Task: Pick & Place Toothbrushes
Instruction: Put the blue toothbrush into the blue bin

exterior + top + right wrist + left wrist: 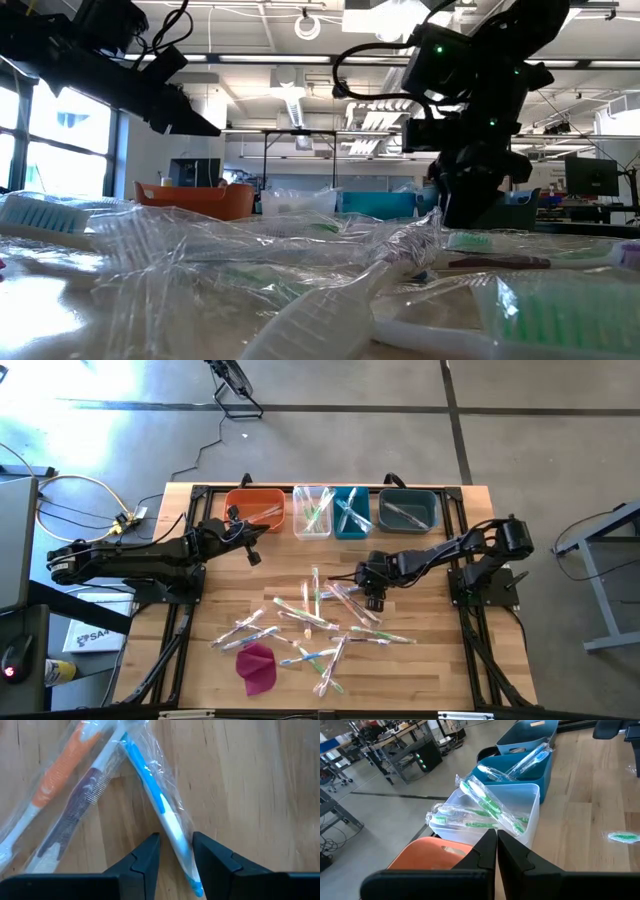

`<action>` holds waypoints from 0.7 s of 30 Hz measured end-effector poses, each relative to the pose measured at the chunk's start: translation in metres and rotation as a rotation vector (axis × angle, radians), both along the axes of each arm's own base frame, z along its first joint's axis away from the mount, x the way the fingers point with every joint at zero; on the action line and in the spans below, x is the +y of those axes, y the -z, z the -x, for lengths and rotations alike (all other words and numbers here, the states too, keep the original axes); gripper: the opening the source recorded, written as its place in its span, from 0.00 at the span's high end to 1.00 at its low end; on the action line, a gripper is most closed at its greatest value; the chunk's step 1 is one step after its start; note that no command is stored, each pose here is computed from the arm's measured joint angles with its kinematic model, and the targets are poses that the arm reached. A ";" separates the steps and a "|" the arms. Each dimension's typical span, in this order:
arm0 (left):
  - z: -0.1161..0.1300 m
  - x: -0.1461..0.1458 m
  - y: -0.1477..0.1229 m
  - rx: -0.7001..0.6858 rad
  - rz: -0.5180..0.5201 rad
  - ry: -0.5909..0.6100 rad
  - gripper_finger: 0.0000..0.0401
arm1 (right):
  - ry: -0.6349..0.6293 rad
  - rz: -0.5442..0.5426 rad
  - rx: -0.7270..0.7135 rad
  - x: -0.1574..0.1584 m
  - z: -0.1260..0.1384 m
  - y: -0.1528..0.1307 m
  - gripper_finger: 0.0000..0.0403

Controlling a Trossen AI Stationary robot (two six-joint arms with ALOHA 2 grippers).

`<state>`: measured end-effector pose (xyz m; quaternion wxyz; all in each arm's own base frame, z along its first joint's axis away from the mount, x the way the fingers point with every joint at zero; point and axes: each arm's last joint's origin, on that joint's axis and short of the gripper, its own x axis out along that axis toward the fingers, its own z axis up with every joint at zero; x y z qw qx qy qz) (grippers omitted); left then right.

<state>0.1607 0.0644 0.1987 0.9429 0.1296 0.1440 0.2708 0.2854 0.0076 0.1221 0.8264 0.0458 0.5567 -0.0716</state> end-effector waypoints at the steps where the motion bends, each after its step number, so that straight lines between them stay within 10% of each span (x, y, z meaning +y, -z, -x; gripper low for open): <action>1: 0.000 0.000 0.000 0.000 0.000 0.000 0.98 | 0.000 0.000 0.000 0.000 0.000 0.000 0.72; 21: 0.000 0.000 0.000 0.000 0.000 0.001 0.98 | 0.000 -0.004 0.007 0.000 0.001 0.001 0.81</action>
